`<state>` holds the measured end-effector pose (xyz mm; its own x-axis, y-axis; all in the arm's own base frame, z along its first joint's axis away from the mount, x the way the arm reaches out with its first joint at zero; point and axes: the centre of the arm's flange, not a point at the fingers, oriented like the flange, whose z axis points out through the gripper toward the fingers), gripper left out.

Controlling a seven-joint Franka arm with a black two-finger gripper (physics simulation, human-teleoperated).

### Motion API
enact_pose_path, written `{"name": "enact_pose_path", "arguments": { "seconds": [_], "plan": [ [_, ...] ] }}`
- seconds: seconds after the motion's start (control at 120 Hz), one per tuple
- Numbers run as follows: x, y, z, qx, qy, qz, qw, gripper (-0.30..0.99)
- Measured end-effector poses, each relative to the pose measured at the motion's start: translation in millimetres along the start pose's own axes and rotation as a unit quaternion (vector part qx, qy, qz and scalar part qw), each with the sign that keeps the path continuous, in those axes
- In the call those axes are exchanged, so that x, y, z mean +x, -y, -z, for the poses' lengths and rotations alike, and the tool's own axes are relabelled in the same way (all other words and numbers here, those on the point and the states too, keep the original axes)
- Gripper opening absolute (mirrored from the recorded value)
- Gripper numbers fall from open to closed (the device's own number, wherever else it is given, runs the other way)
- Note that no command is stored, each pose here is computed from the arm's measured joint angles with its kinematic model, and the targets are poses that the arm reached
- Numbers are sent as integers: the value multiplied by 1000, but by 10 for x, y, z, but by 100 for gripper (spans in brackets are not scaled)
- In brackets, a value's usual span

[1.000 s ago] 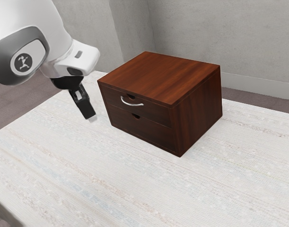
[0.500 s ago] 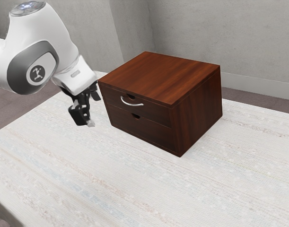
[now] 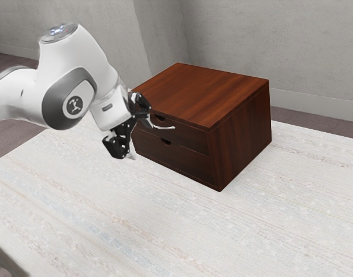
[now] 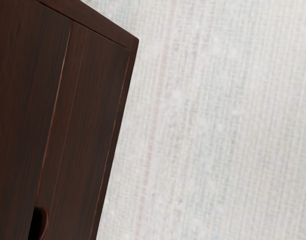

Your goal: Pull the drawer handle with one arm to open the drawer

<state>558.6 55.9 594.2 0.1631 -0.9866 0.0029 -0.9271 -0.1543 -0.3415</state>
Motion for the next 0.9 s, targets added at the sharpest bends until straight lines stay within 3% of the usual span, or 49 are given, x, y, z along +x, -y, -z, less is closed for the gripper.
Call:
{"name": "enact_pose_path", "arguments": {
  "seconds": [0.9],
  "plan": [
    [-488, 398, -458, 25, 7, -23, 999, 69]
  ]
}}
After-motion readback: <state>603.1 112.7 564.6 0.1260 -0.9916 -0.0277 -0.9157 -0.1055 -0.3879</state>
